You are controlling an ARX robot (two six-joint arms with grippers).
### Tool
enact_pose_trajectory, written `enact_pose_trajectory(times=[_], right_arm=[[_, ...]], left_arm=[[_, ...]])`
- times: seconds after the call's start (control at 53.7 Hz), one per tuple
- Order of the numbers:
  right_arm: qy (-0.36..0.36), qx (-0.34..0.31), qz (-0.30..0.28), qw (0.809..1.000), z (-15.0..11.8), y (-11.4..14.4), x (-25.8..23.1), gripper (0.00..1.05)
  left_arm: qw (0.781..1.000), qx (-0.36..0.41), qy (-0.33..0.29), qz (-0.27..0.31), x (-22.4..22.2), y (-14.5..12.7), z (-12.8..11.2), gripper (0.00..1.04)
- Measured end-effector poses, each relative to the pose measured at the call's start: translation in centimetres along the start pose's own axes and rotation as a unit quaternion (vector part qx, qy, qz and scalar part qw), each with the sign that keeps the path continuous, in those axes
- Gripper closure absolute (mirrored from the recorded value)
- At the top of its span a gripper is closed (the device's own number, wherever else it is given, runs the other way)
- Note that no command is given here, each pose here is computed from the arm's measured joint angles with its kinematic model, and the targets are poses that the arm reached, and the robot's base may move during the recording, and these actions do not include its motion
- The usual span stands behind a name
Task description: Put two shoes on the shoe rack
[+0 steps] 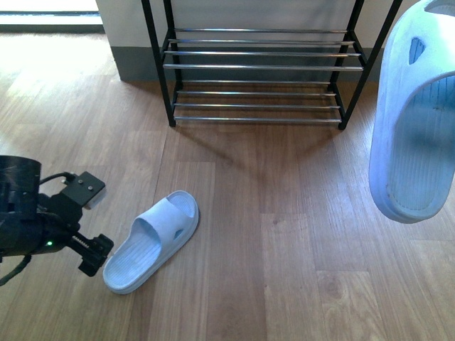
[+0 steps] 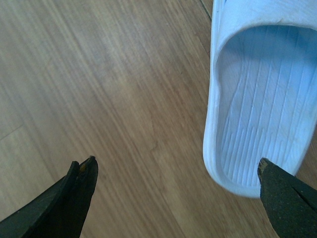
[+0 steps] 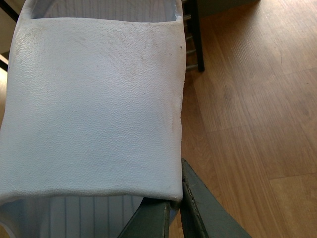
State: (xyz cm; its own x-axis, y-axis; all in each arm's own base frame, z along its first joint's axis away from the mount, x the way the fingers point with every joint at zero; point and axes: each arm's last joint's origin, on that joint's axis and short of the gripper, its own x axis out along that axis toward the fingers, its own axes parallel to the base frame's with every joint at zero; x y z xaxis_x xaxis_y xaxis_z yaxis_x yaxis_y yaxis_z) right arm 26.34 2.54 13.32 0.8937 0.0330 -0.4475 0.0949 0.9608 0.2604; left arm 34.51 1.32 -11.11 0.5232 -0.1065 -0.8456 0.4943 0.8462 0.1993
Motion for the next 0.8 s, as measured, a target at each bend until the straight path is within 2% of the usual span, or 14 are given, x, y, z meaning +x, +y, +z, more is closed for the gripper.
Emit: enact_pose_trajectory(times=[0.298,0.577,0.8], right_arm=[[0.000,0.000,0.000,1.000,0.0,0.0,0.0,1.03],[0.000,0.000,0.000,1.000,0.0,0.0,0.0,1.03],[0.000,0.000,0.000,1.000,0.0,0.0,0.0,1.03]], left_arm=[[0.998,0.044,-0.024,-0.023,5.8,0.7,1.8,0.09],[0.997,0.048,-0.042,-0.038,8.2,0.2,2.6,0.09],[0.996,0.029,-0.052,-0.059,9.4,-0.7,2.6,0.47]])
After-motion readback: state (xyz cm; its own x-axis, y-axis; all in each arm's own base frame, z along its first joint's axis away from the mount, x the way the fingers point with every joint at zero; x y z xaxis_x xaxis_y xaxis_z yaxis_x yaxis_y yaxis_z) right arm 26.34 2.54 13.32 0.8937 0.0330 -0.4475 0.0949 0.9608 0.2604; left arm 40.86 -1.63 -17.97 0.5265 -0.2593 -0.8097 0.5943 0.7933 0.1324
